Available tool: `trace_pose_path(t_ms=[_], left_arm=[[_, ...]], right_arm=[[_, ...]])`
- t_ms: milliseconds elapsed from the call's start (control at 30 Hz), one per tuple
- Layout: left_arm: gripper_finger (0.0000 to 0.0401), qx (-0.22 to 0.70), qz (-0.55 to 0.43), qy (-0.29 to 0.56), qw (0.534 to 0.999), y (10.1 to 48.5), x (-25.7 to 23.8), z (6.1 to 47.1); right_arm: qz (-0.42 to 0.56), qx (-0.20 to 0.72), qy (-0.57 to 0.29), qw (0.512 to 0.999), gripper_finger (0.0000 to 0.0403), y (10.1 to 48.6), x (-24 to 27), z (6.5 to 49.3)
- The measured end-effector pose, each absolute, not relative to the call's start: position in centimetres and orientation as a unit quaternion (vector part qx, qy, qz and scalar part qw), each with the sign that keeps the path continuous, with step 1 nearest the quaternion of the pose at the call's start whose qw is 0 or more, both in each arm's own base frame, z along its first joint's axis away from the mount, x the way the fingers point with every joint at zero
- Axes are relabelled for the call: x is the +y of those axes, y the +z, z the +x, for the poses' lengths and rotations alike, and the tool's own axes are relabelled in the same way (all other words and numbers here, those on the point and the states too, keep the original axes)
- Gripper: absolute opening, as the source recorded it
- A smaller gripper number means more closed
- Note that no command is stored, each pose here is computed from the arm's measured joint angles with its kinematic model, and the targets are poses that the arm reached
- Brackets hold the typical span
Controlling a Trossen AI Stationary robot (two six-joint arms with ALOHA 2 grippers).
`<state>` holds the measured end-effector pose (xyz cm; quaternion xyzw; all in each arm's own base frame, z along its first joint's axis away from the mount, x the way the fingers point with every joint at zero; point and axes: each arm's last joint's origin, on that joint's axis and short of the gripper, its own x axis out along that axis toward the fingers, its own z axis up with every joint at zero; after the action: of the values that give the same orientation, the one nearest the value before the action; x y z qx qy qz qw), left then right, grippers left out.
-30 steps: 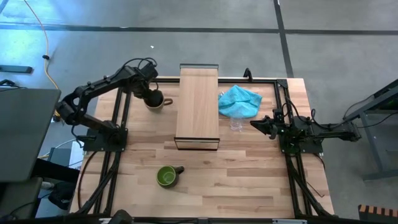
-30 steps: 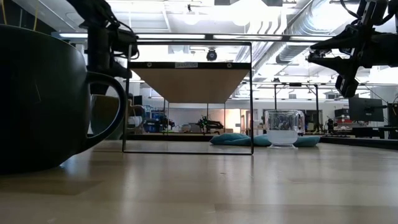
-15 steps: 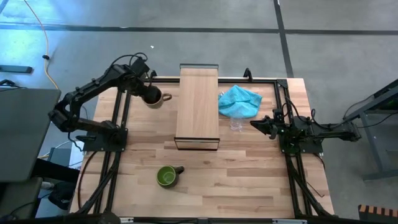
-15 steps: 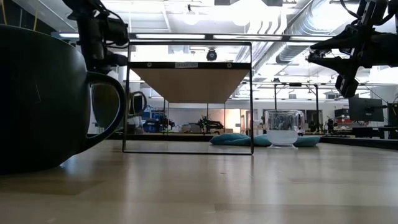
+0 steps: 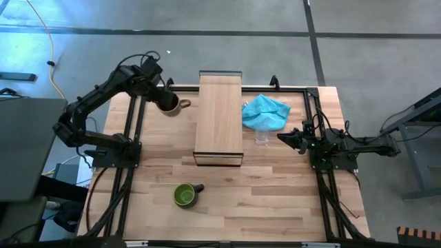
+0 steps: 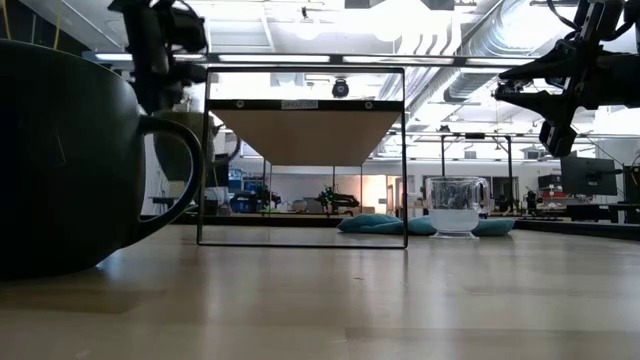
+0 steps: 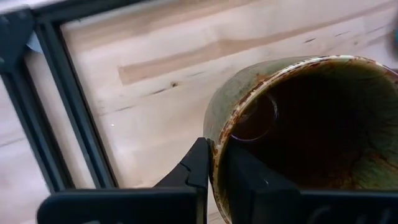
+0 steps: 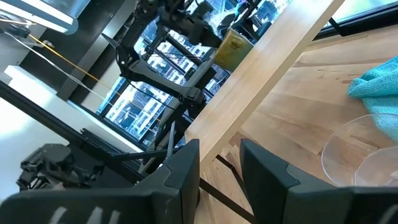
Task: Stack small to large cups/mugs on shelf
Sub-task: Put the brown and green mug on the shelf
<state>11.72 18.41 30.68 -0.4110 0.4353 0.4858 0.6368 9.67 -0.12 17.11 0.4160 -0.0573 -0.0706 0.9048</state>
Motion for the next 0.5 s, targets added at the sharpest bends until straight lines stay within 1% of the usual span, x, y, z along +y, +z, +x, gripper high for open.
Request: trace_pose_path(t_ms=[267,500], left_arm=[[0.0013,0.398,-0.392,0.492,0.668,36.1,18.5,11.8],[0.0013,0.389,-0.384,0.484,0.684,39.1,19.6,12.5]], right_arm=[[0.415,-0.057,-0.070,0.905,0.0106,17.1,-0.1,9.7],[0.416,-0.057,-0.070,0.905,0.0106,17.1,-0.1,9.7]])
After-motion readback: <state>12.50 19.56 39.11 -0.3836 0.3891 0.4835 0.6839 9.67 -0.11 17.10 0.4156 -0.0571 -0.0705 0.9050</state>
